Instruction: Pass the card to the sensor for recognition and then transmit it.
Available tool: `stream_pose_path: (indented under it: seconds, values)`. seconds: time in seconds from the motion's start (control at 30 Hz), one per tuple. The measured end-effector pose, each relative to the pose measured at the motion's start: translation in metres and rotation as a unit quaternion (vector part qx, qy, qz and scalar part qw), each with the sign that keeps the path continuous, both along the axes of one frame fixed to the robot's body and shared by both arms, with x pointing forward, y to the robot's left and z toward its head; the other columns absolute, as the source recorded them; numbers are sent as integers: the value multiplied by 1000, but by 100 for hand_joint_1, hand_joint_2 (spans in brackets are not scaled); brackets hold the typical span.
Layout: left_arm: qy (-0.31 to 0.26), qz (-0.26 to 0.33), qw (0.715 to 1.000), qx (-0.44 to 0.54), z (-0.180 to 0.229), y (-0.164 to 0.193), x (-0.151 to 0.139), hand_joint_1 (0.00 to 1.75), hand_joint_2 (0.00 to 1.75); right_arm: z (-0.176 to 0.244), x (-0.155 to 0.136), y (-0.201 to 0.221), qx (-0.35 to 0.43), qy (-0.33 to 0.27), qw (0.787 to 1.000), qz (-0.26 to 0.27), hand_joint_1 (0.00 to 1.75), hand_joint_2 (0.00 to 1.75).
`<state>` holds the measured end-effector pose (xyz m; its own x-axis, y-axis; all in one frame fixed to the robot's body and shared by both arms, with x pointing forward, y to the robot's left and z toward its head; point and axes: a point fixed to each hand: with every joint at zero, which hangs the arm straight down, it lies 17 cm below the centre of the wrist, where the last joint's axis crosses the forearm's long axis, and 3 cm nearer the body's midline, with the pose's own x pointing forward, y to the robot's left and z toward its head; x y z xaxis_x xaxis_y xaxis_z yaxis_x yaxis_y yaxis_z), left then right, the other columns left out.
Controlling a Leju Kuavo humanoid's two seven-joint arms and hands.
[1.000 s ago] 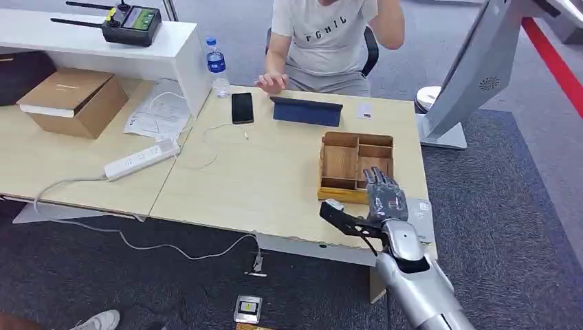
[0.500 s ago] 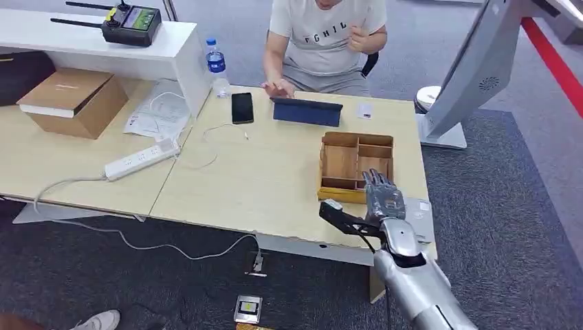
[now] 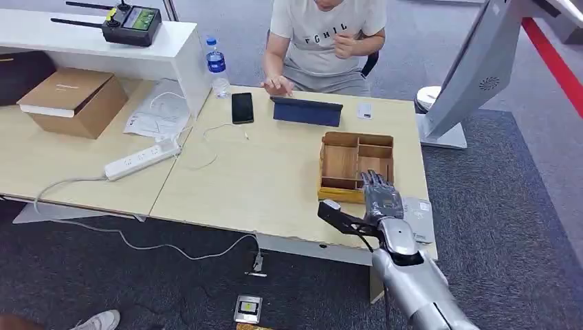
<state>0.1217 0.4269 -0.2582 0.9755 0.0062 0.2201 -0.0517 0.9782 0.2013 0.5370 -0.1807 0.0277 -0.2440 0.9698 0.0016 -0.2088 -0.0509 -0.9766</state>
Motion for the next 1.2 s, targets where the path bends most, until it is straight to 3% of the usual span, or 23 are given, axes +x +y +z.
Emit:
stream_pose_path:
  seconds: [0.7, 1.2]
  values:
    - [23, 43, 999, 8, -2, 6, -10, 0, 0, 36, 29, -22, -46, -36, 998, -5, 0, 175]
    - [29, 44, 999, 10, -2, 8, -13, 0, 0, 28, 29, -47, -71, -25, 997, -29, 0, 175]
